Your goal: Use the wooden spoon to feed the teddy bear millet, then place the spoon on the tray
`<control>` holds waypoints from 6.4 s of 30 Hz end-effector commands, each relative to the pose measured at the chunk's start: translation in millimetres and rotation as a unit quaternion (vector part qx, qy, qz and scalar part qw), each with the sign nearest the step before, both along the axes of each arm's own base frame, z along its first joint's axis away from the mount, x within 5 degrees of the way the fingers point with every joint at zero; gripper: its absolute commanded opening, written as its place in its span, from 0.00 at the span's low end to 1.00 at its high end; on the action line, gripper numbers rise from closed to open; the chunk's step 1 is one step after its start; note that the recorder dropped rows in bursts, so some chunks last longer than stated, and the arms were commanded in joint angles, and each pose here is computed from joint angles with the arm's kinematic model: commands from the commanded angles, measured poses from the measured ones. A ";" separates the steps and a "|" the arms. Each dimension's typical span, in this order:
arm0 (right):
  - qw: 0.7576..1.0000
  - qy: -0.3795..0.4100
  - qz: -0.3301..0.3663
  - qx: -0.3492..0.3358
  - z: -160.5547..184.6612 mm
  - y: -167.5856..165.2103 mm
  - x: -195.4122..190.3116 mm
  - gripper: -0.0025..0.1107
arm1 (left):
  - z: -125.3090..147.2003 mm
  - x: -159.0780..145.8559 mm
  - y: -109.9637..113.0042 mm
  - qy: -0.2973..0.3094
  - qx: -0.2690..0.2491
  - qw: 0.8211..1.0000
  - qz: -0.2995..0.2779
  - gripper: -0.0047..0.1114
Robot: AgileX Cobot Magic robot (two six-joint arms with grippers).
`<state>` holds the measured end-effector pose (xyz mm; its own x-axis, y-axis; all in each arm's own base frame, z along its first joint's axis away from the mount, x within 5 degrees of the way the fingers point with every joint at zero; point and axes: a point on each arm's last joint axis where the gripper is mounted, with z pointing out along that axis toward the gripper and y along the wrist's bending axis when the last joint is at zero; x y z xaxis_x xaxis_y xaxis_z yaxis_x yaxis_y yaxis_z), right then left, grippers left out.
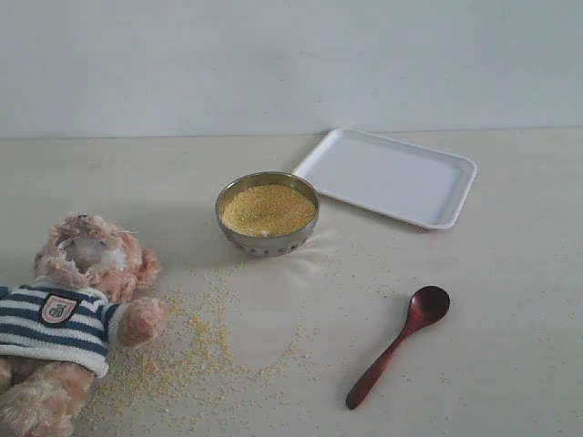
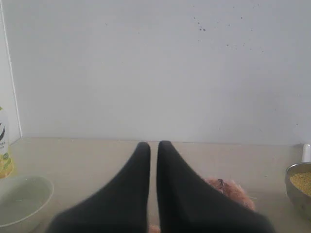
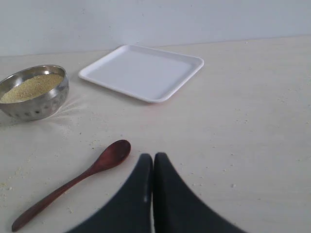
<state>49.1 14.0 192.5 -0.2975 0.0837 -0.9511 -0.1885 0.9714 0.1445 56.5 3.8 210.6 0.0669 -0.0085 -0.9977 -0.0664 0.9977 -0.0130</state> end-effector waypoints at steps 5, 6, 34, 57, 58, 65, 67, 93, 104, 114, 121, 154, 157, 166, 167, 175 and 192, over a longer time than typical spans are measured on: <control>1.000 0.000 -0.001 0.001 -1.1 -0.1 -0.1 0.02 | 2.6 -0.4 -0.4 -0.011 -0.008 1.000 -0.004 0.08; 1.000 0.000 -0.001 0.001 -1.1 -0.1 -0.1 0.02 | 2.6 -0.4 -0.4 -0.011 -0.008 1.000 -0.004 0.08; 1.000 0.000 -0.001 0.001 -1.1 -0.1 -0.1 0.02 | 2.6 -0.4 -0.4 -0.011 -0.008 1.000 -0.004 0.08; 1.000 0.000 -0.001 0.001 -1.1 -0.1 -0.1 0.02 | 2.6 -0.4 -0.4 -0.011 -0.008 1.000 -0.004 0.08; 1.000 0.000 -0.001 0.001 -1.1 -0.1 -0.1 0.02 | 2.6 -0.4 -0.4 -0.011 -0.008 1.000 -0.004 0.08; 1.000 0.000 -0.001 0.001 -1.1 -0.1 -0.1 0.02 | 7.8 -1.0 -0.2 -0.040 -0.013 0.999 -0.004 0.08; 1.000 0.000 -0.001 0.001 -1.1 -0.1 -0.1 0.02 | 10.4 -1.5 0.1 -0.060 -0.097 0.993 -0.012 0.08; 1.000 0.000 0.005 0.001 -1.1 0.5 -0.2 0.02 | 49.5 1.9 -5.9 0.140 -0.270 0.953 -0.010 0.08; 1.000 0.000 0.014 0.001 -1.1 1.4 -0.5 0.02 | 60.6 78.1 -7.6 0.331 -0.144 0.932 -0.036 0.08; 1.000 0.000 0.014 0.001 -1.1 1.4 -0.5 0.02 | 37.6 119.2 -17.4 0.411 -0.109 0.895 -0.135 0.08; 1.000 0.000 0.014 0.001 -1.1 1.4 -0.5 0.02 | 36.0 121.3 11.3 0.411 -0.160 0.893 -0.094 0.08; 1.000 0.000 0.014 0.001 -1.1 1.4 -0.5 0.02 | -13.3 131.9 28.1 0.507 -0.195 0.833 -0.108 0.73; 1.000 0.000 0.014 0.001 -1.1 1.4 -0.5 0.02 | -17.9 129.7 27.8 0.505 -0.204 0.833 -0.098 0.73; 1.000 0.000 0.014 0.001 -1.1 1.4 -0.5 0.02 | -26.3 135.4 32.6 0.509 -0.211 0.831 -0.080 0.73; 1.000 0.000 0.014 0.001 -1.1 1.4 -0.5 0.02 | -28.1 136.5 32.6 0.511 -0.215 0.828 -0.081 0.73; 1.000 0.005 0.015 0.000 -2.1 1.5 -0.8 0.02 | -45.5 147.9 29.5 0.516 -0.252 0.810 -0.116 0.73; 1.000 0.005 0.015 0.000 -2.1 1.5 -0.8 0.02 | -87.2 161.0 33.8 0.549 -0.297 0.774 -0.107 0.66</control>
